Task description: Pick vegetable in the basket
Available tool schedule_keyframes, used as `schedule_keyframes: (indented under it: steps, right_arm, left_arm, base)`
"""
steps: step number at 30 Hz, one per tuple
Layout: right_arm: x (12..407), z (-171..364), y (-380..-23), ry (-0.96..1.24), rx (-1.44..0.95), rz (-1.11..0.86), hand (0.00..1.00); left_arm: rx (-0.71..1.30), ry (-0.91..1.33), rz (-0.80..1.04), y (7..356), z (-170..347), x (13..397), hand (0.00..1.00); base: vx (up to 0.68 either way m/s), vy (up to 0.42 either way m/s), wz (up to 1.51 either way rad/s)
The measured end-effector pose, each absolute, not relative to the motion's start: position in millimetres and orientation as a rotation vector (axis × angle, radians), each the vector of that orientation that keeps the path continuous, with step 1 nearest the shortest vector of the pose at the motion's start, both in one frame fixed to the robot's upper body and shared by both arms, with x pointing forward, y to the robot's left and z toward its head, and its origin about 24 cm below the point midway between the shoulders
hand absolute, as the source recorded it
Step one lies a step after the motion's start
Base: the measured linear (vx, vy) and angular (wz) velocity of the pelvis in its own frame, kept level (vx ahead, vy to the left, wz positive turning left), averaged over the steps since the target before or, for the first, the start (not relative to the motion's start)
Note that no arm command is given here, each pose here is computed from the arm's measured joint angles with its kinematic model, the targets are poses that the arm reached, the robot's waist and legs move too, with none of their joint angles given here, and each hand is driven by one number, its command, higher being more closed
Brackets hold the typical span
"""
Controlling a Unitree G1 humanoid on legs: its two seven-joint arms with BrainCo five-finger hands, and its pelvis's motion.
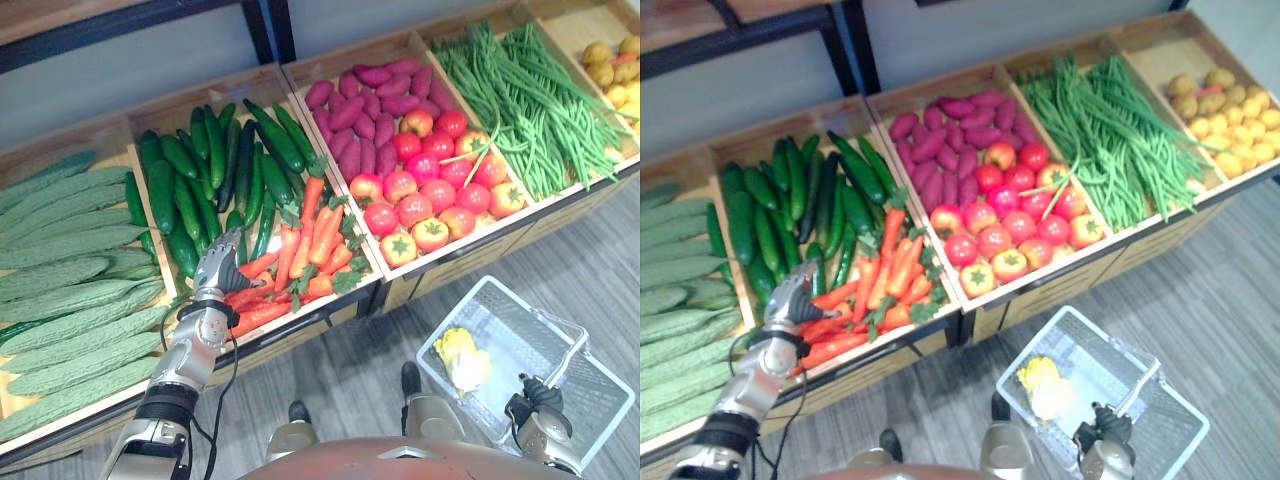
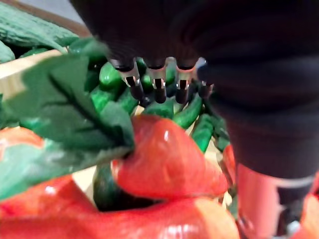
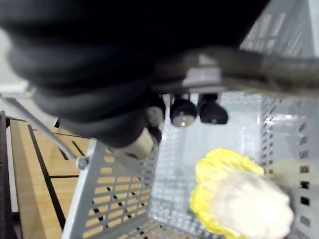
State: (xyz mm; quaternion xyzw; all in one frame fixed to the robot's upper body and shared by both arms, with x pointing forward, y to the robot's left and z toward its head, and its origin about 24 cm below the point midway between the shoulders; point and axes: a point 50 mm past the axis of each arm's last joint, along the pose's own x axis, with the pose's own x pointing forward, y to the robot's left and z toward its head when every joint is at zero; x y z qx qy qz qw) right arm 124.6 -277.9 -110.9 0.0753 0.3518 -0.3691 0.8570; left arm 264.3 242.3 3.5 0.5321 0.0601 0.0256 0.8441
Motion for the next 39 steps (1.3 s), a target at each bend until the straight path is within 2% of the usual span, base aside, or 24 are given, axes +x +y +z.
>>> schedule_keyframes:
  steps: [6,7,11,16,29,35,39]
  right_arm:
    - [129,-109,-277,0.725,0.156,-0.773,1.0]
    - [132,-108,-276,0.721,0.155,-0.772,1.0]
    - [148,-102,-275,0.682,0.16,-0.766,1.0]
    - [172,-93,-272,0.634,0.155,-0.716,1.0]
    - [165,-91,-276,0.629,0.125,-0.693,1.0]
    - [151,-93,-275,0.634,0.131,-0.697,1.0]
    - [145,-99,-269,0.652,0.169,-0.717,1.0]
  left_arm:
    - [1.121,0.053,0.11,238,27,292,0.0]
    - [1.122,0.038,0.124,237,30,294,1.0]
    - [1.153,-0.023,0.146,235,45,306,1.0]
    - [1.295,-0.031,0.144,245,60,326,1.0]
    - [1.369,-0.058,0.117,251,70,315,1.0]
    - [1.394,-0.197,0.377,288,139,304,1.0]
    - [1.391,-0.348,0.443,280,169,295,1.0]
  base:
    - [0.01,-0.011,-0.17]
    - [-0.01,-0.009,-0.19]
    - [-0.03,-0.008,-0.04]
    - [-0.06,-0.03,-0.05]
    - [0.02,-0.003,0.04]
    - [0.07,0.016,0.09]
    - [0.01,0.011,0.05]
